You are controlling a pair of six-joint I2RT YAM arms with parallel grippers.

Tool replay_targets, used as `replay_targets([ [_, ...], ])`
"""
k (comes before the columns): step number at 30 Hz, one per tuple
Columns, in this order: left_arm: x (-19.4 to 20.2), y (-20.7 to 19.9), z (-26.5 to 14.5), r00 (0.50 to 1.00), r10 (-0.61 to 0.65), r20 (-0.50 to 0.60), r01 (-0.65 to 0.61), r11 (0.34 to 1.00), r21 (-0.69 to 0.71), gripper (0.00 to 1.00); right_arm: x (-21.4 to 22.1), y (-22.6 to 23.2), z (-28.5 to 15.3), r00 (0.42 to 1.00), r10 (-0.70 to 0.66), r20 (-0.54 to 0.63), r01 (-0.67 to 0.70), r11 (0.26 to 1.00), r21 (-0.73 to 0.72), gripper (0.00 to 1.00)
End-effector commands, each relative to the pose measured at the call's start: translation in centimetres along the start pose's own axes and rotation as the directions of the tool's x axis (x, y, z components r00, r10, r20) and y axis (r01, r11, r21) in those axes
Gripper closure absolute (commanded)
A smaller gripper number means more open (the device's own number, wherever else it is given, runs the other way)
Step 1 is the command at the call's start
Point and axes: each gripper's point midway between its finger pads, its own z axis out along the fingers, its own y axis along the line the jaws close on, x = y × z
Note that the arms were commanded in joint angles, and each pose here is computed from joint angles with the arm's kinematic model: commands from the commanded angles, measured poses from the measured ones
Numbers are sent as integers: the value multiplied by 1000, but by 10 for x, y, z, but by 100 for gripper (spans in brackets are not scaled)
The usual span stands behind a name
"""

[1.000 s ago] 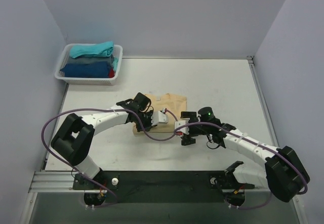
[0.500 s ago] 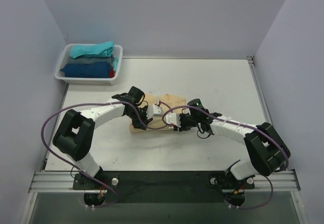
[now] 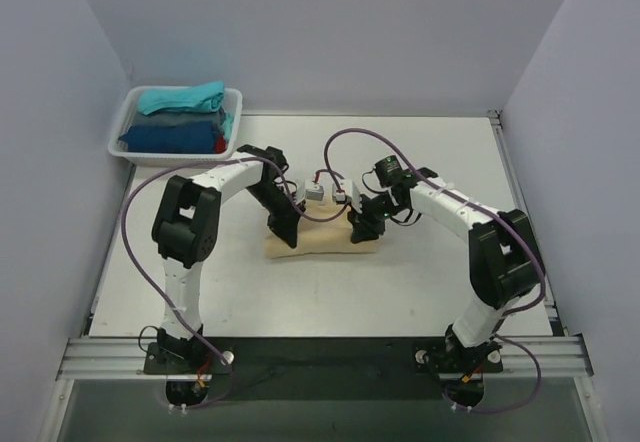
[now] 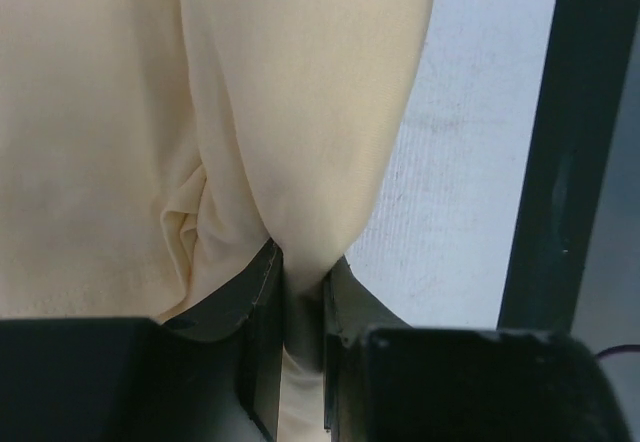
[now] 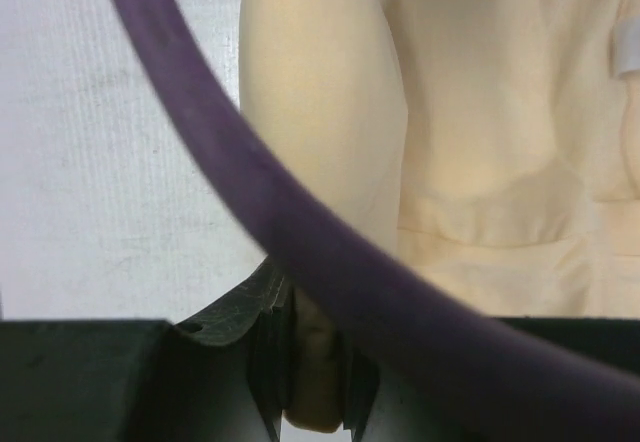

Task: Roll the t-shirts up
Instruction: Roll the T-shirt to the center of the board.

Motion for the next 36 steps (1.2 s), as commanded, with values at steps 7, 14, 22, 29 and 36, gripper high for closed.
replay_targets([
  [7,-23,-6,-13,993,-107,43,97,977,190,100,14,27,-16,909,408,-86,-417,880,-227,87],
  [14,-38,2,-19,989,-138,51,124,968,217,100,23,21,-20,813,573,-105,-577,766,-284,87],
  [22,-47,-11,-35,992,-116,59,104,979,177,100,24,19,-28,807,582,-100,-586,766,-264,86],
  [29,-46,-57,-25,998,-59,18,54,974,220,100,28,41,-37,779,617,-112,-624,744,-240,85],
  [36,-46,-78,-7,994,58,-96,-37,977,211,100,45,40,-45,819,560,-122,-572,812,-114,85],
])
